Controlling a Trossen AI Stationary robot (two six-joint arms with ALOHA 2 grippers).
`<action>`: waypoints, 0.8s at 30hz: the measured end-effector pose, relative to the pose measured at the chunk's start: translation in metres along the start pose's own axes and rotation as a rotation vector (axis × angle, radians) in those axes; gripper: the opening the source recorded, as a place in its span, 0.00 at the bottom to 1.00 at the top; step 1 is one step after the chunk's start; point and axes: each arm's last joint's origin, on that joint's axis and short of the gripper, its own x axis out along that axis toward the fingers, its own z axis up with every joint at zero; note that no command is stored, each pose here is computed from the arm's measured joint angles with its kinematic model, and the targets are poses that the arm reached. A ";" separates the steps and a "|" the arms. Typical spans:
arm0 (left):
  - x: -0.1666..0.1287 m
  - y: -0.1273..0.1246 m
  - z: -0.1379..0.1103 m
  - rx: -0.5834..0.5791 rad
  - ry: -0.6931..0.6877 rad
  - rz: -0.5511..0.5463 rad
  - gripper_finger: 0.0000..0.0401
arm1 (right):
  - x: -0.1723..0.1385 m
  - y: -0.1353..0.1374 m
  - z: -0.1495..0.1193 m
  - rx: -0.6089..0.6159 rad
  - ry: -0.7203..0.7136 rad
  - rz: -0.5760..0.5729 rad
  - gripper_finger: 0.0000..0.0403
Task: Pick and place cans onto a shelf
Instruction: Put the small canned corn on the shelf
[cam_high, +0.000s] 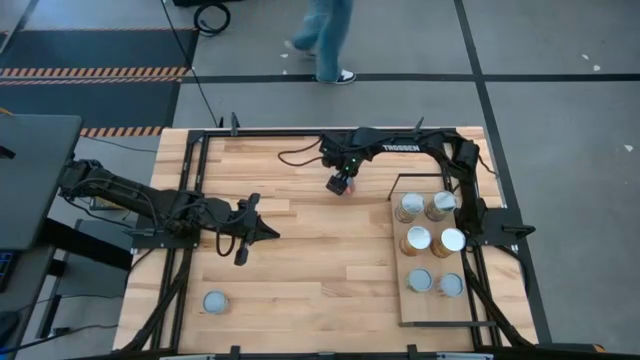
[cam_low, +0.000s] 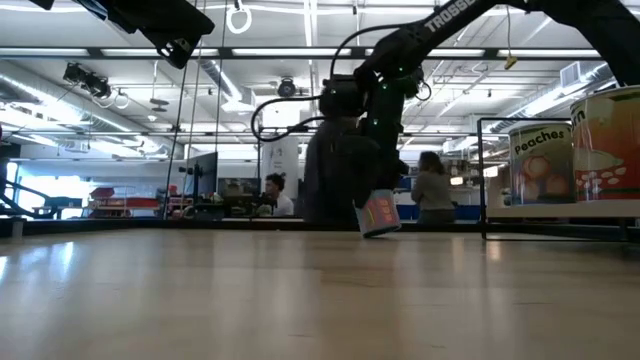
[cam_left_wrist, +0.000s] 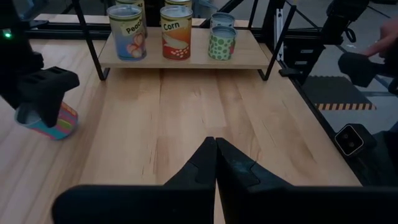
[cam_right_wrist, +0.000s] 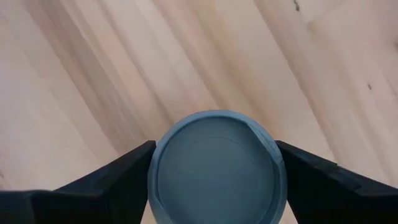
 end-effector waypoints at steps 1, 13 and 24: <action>0.000 0.000 0.000 0.000 0.000 0.000 0.03 | 0.000 0.000 0.000 -0.001 0.003 0.000 0.80; 0.000 0.000 0.000 -0.003 0.000 0.000 0.03 | 0.000 0.003 -0.005 -0.051 0.053 0.012 0.84; 0.000 0.000 0.000 0.000 0.000 0.000 0.03 | 0.000 0.005 -0.010 -0.025 0.100 0.003 0.79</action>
